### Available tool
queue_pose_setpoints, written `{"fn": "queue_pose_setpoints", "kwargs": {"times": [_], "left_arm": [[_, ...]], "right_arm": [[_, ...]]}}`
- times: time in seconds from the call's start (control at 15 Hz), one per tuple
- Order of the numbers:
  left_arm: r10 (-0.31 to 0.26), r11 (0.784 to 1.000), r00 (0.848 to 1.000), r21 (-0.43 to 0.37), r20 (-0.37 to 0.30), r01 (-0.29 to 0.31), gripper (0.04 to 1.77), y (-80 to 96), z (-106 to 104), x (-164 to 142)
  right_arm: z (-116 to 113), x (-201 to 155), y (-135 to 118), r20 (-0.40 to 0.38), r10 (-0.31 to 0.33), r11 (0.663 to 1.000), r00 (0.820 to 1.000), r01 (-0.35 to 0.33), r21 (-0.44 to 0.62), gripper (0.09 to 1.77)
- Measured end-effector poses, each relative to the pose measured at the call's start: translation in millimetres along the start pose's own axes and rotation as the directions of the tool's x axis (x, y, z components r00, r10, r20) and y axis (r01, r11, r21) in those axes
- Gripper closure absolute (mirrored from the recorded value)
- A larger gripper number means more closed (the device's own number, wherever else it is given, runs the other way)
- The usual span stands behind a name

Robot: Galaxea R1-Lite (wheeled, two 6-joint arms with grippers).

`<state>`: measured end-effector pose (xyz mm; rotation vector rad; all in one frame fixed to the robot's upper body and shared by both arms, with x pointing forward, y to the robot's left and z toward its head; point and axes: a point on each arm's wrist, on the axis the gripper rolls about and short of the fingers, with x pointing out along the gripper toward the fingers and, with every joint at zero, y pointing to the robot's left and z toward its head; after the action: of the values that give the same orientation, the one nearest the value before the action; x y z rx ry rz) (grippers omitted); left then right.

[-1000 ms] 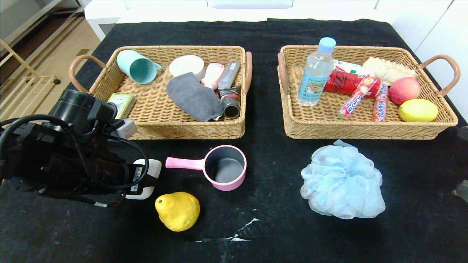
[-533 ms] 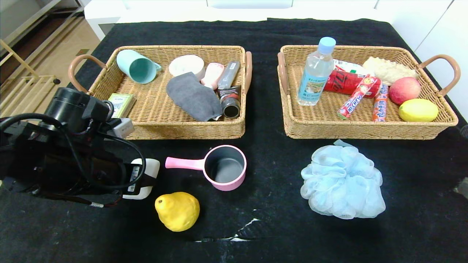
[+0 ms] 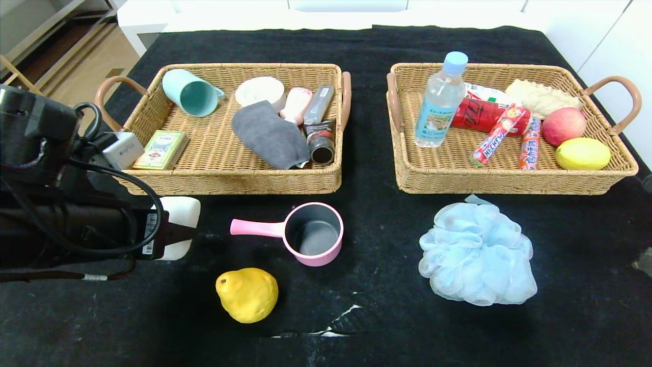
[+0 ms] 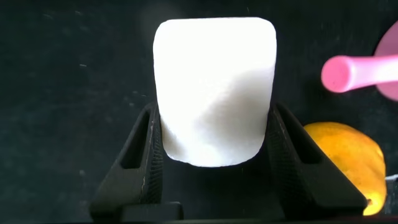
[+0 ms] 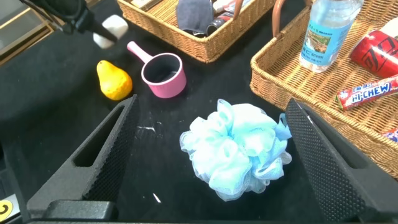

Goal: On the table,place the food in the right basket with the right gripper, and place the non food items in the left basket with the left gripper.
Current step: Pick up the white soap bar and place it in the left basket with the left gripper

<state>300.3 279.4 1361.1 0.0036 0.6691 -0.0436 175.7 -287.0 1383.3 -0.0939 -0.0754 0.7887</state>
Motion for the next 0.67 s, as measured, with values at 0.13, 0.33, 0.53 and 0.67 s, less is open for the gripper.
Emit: {"fn": "queue_pose_setpoints", "kwargs": {"times": [0.13,0.33,0.53,0.67], "left_arm": [[0.007,1.000,0.999,-0.010,0.050,-0.007,0.80,1.5,7,-11],[0.003,1.000,0.991,-0.025,0.136,0.000,0.80,2.4,22,-22],[0.011,0.999,0.973,-0.043,0.230,-0.002,0.80,2.2,42,-22],[0.024,0.999,0.968,-0.051,0.251,-0.012,0.80,1.8,54,-17]], "right_arm": [[0,-1,0,0.003,0.001,1.000,1.000,-0.001,-0.001,0.15],[0,-1,0,0.004,0.000,1.000,1.000,0.000,-0.002,0.15],[1,-2,0,0.006,-0.003,1.000,1.000,0.003,-0.003,0.15],[2,-2,0,0.010,-0.005,1.000,1.000,0.005,-0.004,0.15]]}}
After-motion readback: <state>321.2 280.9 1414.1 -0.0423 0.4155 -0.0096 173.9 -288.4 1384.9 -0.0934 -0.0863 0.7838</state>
